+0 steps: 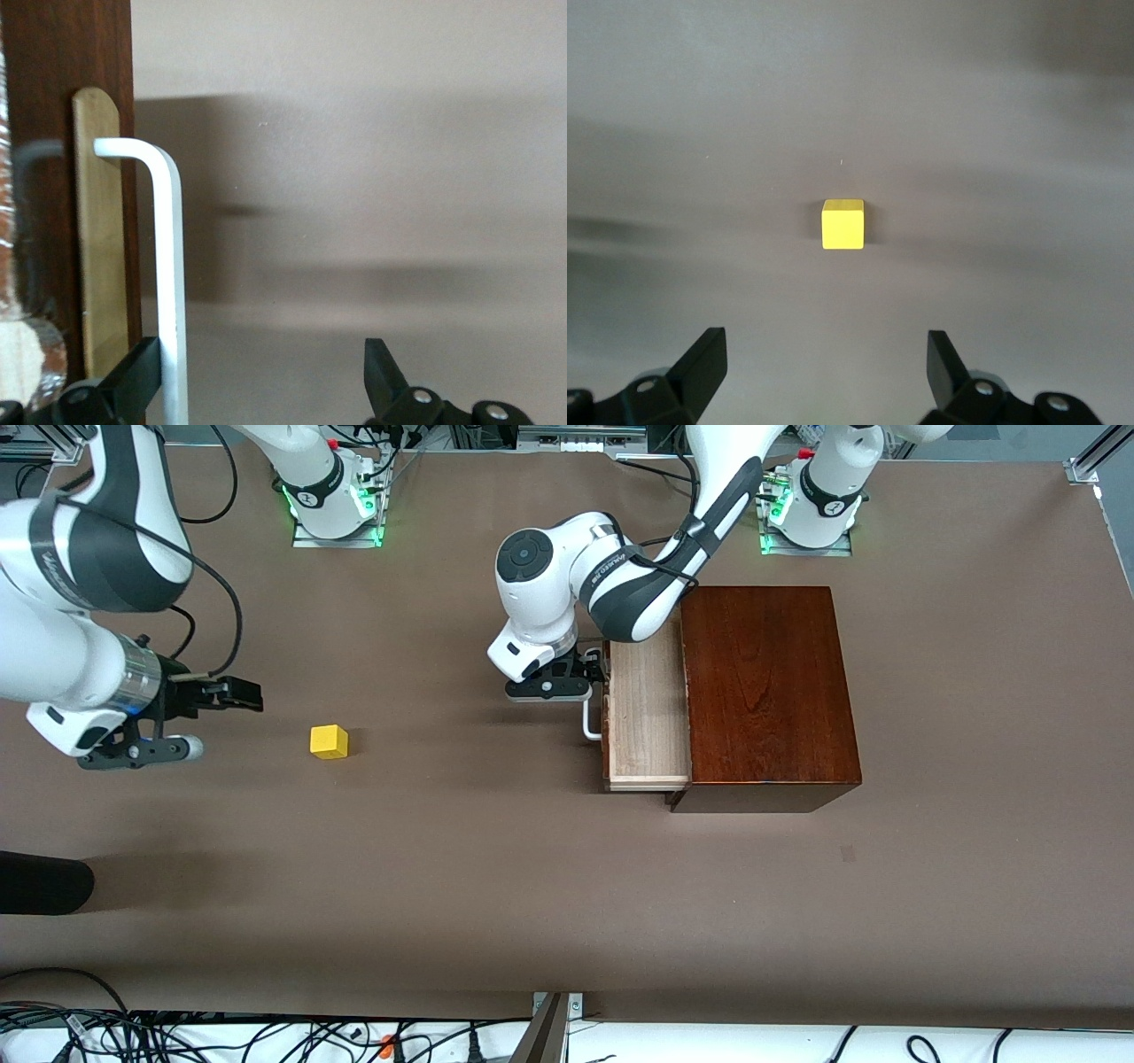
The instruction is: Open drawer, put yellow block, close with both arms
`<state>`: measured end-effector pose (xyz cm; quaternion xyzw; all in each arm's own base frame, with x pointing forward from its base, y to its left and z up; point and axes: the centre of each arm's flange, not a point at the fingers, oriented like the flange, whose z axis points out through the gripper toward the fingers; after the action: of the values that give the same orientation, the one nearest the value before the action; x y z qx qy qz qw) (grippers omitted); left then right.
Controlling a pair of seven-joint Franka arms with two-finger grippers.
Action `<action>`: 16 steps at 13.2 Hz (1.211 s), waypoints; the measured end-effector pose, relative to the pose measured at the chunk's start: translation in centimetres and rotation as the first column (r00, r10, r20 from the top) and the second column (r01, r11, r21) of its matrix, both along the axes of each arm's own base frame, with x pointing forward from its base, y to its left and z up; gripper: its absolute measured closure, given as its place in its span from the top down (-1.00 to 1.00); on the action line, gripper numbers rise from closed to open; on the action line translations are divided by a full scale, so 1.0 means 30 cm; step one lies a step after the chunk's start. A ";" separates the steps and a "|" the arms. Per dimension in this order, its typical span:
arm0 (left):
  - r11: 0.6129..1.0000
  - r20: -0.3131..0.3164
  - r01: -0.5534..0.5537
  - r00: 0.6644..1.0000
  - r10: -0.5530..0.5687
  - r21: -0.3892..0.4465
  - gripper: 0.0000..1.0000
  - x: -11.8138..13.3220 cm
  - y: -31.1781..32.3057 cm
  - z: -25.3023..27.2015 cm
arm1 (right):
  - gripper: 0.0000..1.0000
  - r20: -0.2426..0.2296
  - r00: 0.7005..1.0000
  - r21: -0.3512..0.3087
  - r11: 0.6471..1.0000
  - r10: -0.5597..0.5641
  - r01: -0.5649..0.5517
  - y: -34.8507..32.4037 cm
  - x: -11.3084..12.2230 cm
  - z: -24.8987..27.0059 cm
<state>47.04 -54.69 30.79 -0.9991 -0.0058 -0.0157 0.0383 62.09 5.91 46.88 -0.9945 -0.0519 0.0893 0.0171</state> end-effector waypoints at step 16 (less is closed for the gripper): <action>0.992 -0.228 0.122 0.967 -0.113 0.026 1.00 0.407 1.102 0.833 | 1.00 0.132 0.990 -0.022 0.999 0.038 -0.035 0.117 -0.060 -0.671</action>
<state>59.26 -21.64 55.79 -0.9920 0.0579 0.0959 0.0577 60.27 9.41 26.74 -0.9973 -0.0701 0.0238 0.0021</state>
